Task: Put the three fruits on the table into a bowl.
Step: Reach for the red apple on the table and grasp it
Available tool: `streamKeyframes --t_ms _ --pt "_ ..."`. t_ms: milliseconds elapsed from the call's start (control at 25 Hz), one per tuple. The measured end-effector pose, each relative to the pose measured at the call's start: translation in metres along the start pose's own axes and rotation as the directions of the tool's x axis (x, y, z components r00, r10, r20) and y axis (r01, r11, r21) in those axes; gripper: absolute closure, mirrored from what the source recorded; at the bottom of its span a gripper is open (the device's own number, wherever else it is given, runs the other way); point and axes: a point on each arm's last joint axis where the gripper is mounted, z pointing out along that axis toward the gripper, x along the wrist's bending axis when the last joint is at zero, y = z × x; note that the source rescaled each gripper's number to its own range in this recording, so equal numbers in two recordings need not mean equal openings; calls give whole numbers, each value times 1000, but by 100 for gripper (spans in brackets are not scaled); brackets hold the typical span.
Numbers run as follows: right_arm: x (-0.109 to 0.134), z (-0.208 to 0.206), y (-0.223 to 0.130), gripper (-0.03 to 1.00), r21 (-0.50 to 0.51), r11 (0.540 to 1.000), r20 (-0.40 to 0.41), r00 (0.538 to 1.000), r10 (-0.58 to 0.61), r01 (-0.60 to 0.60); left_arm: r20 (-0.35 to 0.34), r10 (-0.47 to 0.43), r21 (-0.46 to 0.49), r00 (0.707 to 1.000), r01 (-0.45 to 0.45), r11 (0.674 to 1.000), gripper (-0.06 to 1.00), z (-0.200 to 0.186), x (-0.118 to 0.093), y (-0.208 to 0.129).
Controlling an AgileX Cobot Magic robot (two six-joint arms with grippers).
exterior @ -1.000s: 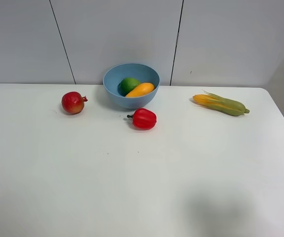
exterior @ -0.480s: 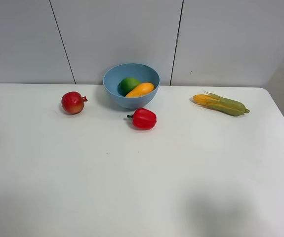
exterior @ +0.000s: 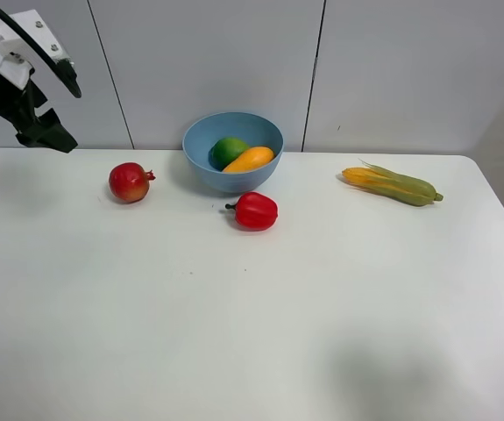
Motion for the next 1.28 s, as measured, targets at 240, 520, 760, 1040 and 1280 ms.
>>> streamKeyframes --t_ms 240,520,760,1040,1280 --pt "0 0 0 -3 0 1000 0 1000 0 0 59 174 -45 983 -171 984 -6 40 2 4" --pt "0 0 0 -3 0 1000 0 1000 0 0 113 148 -77 982 -140 987 -6 87 14 5" --pt "0 0 0 -3 0 1000 0 1000 0 0 208 104 -71 973 -91 993 -6 119 18 3" --pt "0 0 0 -3 0 1000 0 1000 0 0 258 73 -67 963 -58 996 -6 145 12 -1" --pt "0 0 0 -3 0 1000 0 1000 0 0 237 52 -54 970 -40 998 -6 166 13 -9"
